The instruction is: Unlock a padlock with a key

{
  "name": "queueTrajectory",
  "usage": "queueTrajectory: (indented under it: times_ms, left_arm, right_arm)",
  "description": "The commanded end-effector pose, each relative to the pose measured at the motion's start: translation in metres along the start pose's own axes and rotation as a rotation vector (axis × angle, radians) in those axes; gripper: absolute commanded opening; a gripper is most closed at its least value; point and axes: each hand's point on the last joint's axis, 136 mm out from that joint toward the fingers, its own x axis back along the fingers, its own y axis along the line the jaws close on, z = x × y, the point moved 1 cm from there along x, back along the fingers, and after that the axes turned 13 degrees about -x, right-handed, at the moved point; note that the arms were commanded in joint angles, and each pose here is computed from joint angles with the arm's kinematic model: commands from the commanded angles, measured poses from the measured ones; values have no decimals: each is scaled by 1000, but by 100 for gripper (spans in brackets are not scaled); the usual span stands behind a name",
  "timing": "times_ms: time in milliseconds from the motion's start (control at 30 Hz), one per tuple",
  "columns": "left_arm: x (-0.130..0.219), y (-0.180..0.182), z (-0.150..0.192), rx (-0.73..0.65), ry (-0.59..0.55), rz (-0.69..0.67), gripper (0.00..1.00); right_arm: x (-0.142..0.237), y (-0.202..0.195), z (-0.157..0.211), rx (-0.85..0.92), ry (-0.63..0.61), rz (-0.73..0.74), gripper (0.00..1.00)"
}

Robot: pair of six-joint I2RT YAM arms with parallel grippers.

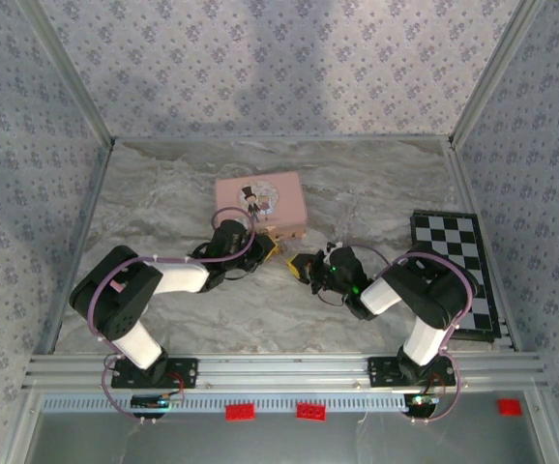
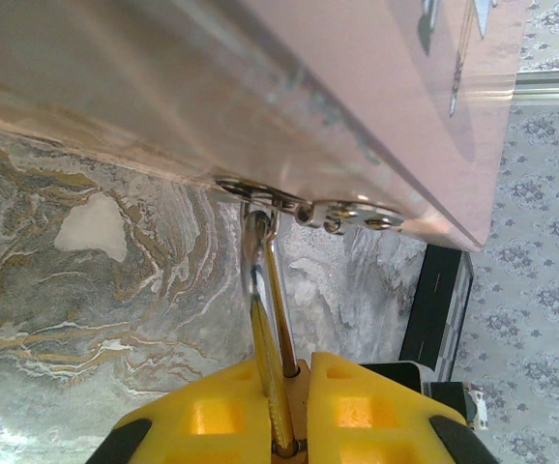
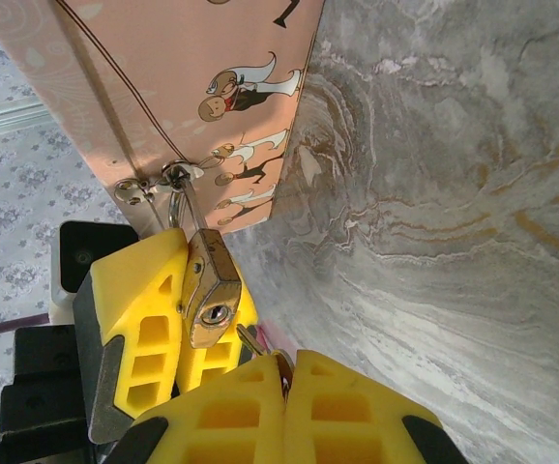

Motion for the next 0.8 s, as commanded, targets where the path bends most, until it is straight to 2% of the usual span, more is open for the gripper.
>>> queueTrajectory:
  times_ms: [0, 767]
  left_arm:
    - [-2, -11, 16, 16, 69, 56, 0]
    - [-1, -17, 15, 10, 67, 74, 0]
  right_arm:
    - [-1, 17, 5, 11, 6, -50, 0]
    - [-3, 14, 2, 8, -8, -29, 0]
